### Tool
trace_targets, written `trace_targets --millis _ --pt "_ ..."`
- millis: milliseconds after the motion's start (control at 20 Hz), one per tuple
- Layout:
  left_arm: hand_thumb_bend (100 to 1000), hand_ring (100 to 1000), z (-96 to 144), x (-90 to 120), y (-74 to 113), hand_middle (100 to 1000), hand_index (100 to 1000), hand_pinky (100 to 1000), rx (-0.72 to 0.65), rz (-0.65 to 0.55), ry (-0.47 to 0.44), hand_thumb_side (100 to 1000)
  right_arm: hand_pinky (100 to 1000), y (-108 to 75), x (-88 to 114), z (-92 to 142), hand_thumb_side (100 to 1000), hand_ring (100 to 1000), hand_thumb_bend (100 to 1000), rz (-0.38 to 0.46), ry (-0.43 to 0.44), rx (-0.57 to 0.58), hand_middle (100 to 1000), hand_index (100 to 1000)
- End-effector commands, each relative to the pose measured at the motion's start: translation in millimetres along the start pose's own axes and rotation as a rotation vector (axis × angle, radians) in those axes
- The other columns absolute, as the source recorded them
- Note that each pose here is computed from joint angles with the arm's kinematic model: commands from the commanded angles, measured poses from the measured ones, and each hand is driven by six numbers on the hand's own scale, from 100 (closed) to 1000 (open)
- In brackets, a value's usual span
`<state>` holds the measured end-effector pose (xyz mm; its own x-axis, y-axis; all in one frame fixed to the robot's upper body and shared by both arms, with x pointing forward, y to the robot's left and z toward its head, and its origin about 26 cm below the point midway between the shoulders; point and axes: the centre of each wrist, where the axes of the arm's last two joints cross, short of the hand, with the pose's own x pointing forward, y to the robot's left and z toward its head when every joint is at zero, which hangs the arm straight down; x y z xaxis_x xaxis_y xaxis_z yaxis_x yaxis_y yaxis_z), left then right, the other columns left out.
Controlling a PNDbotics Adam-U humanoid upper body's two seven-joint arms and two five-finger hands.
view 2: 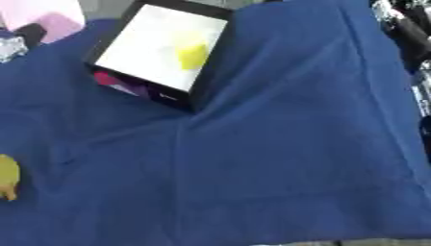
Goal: Pick up objects on the table and place them in the box.
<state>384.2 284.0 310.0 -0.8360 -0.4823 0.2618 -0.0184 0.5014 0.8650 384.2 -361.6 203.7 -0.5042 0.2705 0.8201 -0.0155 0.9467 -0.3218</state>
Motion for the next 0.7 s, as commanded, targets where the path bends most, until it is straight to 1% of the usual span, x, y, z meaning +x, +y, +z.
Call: trace_targets --millis 50,250,400,450,550,700 --pt "371 271 1 -10 28.6 535 801 422 0.023 -0.051 0.029 100 1000 -2.2 15 -9 470 1000 100 0.005 -0.045 0.008 1000 892" --pt "417 272 -8 -28 41.4 536 801 422 0.014 -0.082 0.073 100 1000 2.4 20 -15 470 1000 100 -0.013 -0.064 0.014 1000 892" --pt "441 272 -17 -38 46.9 534 798 421 0.013 -0.103 0.074 100 1000 5.6 23 -18 470 1000 100 -0.024 -0.076 0.018 1000 892" --pt "442 272 -21 -41 48.0 532 799 422 0.012 -0.107 0.074 100 1000 6.6 24 -19 470 1000 100 -0.028 -0.078 0.020 1000 892" --pt "411 271 -29 -47 47.2 530 799 424 0.008 -0.109 0.074 100 1000 8.6 26 -21 470 1000 100 -0.033 -0.083 0.024 1000 892" --pt "396 273 -41 -52 41.5 528 796 425 -0.016 -0.102 0.061 100 1000 10.6 27 -23 470 1000 100 -0.038 -0.092 0.028 1000 892"
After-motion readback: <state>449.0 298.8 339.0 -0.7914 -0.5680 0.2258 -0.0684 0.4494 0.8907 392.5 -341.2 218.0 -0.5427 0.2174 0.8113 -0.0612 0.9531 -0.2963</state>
